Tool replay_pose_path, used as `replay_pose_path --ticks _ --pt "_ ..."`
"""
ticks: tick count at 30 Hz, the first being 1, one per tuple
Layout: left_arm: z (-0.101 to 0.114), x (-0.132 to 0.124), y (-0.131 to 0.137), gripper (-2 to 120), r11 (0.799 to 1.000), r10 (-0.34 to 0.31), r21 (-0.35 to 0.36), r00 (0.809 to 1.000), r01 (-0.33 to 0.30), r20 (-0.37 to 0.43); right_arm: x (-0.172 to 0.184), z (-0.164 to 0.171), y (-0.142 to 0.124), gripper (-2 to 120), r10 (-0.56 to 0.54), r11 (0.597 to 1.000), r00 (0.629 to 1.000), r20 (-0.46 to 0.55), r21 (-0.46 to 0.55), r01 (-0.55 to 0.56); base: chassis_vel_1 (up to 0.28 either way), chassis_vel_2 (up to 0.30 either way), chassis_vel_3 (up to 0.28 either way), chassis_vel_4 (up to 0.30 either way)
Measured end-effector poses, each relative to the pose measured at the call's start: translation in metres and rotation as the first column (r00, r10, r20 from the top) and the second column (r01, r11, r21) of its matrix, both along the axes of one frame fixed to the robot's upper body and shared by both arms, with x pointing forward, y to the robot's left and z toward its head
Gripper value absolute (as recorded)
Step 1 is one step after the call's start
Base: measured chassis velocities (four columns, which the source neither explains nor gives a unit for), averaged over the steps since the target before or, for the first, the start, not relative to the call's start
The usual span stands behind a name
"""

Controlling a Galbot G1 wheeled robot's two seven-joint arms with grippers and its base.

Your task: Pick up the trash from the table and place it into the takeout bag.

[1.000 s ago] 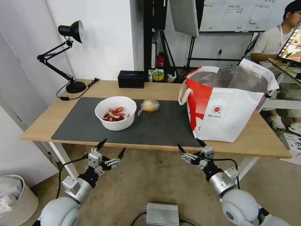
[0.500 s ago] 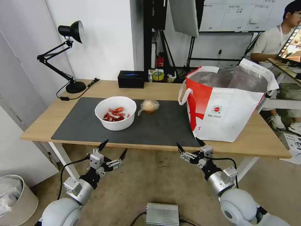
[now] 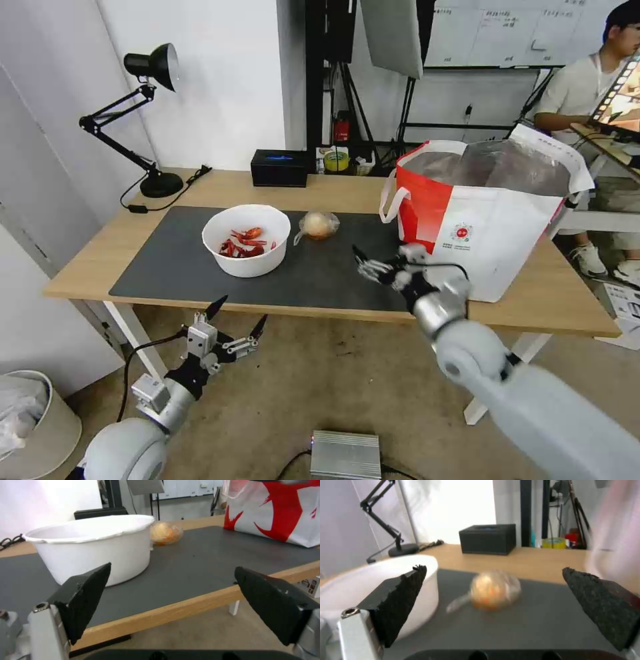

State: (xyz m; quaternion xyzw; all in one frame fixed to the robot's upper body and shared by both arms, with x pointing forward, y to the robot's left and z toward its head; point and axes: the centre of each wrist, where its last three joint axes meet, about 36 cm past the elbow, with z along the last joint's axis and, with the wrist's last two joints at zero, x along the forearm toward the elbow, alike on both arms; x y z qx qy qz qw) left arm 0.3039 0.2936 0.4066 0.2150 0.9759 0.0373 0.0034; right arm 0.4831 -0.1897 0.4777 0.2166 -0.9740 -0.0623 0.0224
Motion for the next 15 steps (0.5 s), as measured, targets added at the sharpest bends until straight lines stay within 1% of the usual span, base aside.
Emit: replay_pose_path --ticks 1,2,4,5,6,9,10,12,13,15 --pt "-0.001 0.0 0.0 100 1.0 0.003 0.0 1.0 -0.003 -0.003 0.017 0.005 0.009 100 -0.003 1.0 1.0 0.0 0.002 0.003 0.0 0.0 0.0 0.0" --pt "-0.001 0.0 0.0 100 1.0 0.003 0.0 1.0 -0.003 -0.003 0.017 0.005 0.009 100 -0.003 1.0 1.0 0.0 0.002 0.003 0.0 0.0 0.0 0.0" --pt "-0.003 0.0 0.001 100 1.0 0.006 0.001 1.0 -0.006 -0.008 0.045 0.015 0.026 100 -0.015 1.0 1.0 -0.019 -0.004 0.015 0.0 0.0 0.0 0.0" --pt "-0.004 0.0 0.001 100 1.0 0.007 0.001 1.0 -0.007 -0.01 0.053 0.019 0.032 100 -0.023 1.0 0.999 -0.032 -0.009 0.022 0.0 0.0 0.0 0.0" --pt "-0.004 0.0 0.001 100 1.0 0.007 0.001 1.0 -0.007 -0.01 0.053 0.019 0.032 100 -0.023 1.0 0.999 -0.032 -0.009 0.022 0.0 0.0 0.0 0.0" --pt "-0.007 0.001 0.004 100 1.0 0.015 0.004 1.0 -0.015 -0.019 0.085 0.032 0.058 100 -0.046 0.998 0.996 -0.08 -0.053 0.042 0.0 0.0 0.0 0.0" --pt "-0.007 0.001 0.004 100 1.0 0.015 0.004 1.0 -0.015 -0.019 0.085 0.032 0.058 100 -0.046 0.998 0.996 -0.08 -0.053 0.042 0.0 0.0 0.0 0.0" --pt "-0.009 0.002 0.004 100 1.0 0.02 0.003 1.0 -0.019 -0.022 0.105 0.04 0.075 100 -0.071 0.995 0.991 -0.109 -0.08 0.063 0.0 0.0 0.0 0.0" --pt "-0.009 0.002 0.004 100 1.0 0.02 0.003 1.0 -0.019 -0.022 0.105 0.04 0.075 100 -0.071 0.995 0.991 -0.109 -0.08 0.063 0.0 0.0 0.0 0.0" --pt "-0.011 0.002 0.004 100 1.0 0.022 0.001 0.999 -0.022 -0.027 0.124 0.045 0.088 100 -0.102 0.991 0.985 -0.143 -0.1 0.088 0.0 0.0 0.0 0.0"
